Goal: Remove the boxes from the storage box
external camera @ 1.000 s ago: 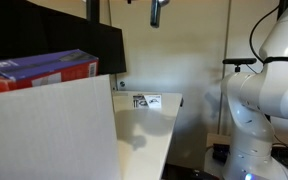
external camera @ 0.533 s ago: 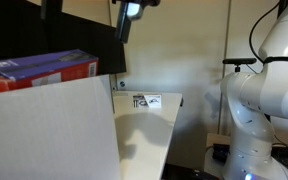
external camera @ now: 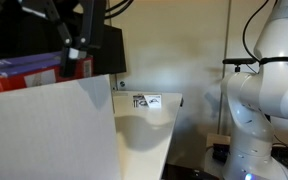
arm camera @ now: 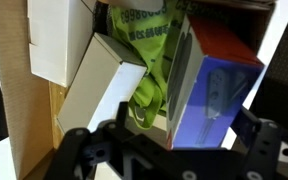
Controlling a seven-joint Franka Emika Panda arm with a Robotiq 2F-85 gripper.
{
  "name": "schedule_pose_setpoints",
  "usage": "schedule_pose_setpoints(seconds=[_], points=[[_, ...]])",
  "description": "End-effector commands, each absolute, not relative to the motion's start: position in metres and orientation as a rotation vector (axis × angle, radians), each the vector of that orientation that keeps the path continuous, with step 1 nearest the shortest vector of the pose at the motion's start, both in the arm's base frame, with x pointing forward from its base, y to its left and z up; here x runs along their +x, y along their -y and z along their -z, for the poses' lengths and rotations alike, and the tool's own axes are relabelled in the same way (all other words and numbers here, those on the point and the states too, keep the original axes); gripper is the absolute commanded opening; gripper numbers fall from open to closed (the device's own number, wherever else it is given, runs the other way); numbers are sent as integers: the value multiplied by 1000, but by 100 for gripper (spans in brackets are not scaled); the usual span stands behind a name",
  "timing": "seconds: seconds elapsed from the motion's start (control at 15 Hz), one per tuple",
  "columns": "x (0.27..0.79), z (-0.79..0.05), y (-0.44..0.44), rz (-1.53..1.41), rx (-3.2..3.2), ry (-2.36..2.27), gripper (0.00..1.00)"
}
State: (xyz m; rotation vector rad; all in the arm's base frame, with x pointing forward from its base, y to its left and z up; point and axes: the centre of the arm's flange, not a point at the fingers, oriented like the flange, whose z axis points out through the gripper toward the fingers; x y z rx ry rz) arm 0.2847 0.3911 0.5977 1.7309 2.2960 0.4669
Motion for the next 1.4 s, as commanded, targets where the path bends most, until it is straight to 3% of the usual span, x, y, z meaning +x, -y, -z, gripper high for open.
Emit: schedule_pose_setpoints(seconds=[0.0, 0.13, 0.2, 0.27, 0.6, 0.8, 1.33], points=[[328, -582, -398, -476, 1673, -2328, 100], [346, -574, -400, -459, 1660, -2357, 100], [353, -570, -402, -445, 1643, -2391, 75], [358, -570, -404, -435, 1629, -2414, 74], [365, -576, -416, -444, 1579, -2469, 44], [360, -579, -421, -444, 1589, -2471, 37], [338, -579, -426, -436, 1604, -2469, 30]])
